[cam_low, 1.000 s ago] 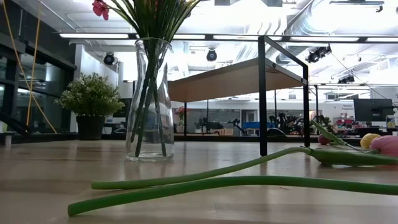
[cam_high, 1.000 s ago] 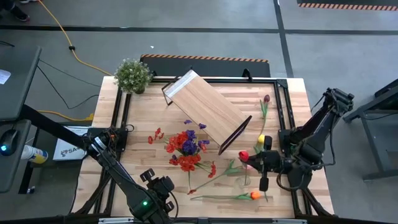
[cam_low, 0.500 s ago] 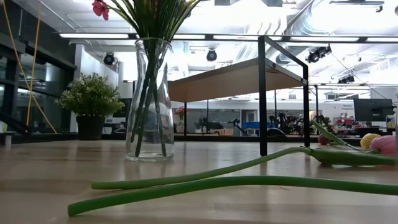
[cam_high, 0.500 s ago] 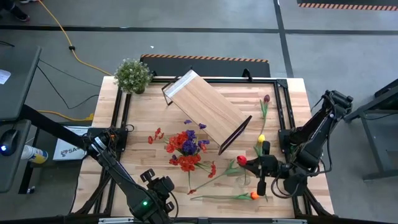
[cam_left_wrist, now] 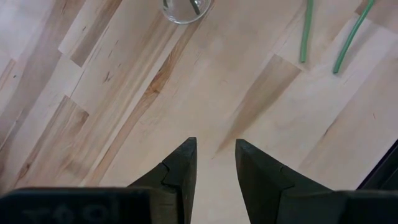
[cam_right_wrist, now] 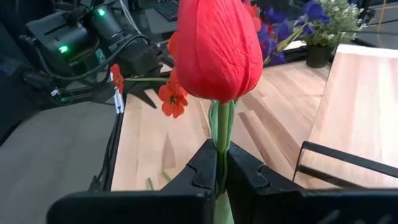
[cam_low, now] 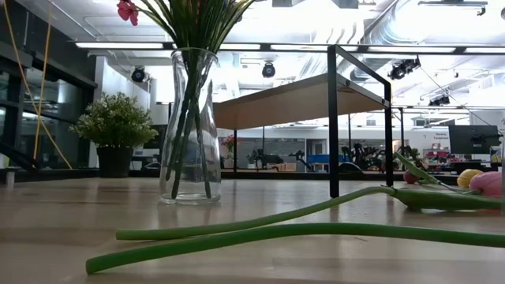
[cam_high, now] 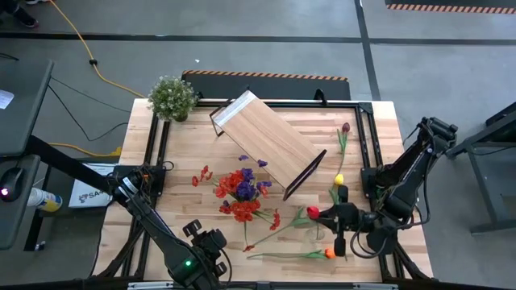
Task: Pick and place flowers into a vace then onto a shelf
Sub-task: Put the red tulip into the right transparent vase
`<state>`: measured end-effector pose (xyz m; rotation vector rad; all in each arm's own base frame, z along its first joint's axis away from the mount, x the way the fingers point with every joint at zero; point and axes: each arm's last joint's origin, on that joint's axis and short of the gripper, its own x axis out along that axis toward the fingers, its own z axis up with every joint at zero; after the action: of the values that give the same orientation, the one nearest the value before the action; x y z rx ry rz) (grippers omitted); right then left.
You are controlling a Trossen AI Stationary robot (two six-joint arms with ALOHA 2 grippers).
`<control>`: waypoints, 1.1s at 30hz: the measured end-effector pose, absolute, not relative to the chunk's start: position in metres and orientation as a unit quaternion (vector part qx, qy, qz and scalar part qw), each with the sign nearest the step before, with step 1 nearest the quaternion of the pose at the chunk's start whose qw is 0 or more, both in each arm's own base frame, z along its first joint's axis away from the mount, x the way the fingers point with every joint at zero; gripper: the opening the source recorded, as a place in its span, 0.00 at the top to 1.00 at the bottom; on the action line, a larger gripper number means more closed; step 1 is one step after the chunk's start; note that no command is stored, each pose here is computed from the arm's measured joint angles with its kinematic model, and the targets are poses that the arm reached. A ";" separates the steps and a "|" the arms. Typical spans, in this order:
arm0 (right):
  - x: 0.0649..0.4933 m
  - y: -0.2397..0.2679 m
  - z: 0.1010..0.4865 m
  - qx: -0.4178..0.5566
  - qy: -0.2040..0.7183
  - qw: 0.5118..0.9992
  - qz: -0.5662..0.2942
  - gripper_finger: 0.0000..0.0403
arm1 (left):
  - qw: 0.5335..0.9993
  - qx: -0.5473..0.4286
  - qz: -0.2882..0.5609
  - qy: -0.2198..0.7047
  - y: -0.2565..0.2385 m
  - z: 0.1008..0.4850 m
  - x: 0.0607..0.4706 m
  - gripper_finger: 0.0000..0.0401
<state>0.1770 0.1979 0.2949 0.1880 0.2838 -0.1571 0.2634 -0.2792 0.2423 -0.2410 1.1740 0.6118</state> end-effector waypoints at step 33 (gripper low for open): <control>0.176 0.197 0.289 0.117 0.182 0.975 -0.054 0.95 | 0.785 -0.119 0.279 0.541 -0.280 0.242 0.265 0.64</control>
<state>0.1756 0.1972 0.2890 0.2354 0.3667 -0.1098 0.2646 -0.2805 0.2422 -0.2562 1.1664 0.6020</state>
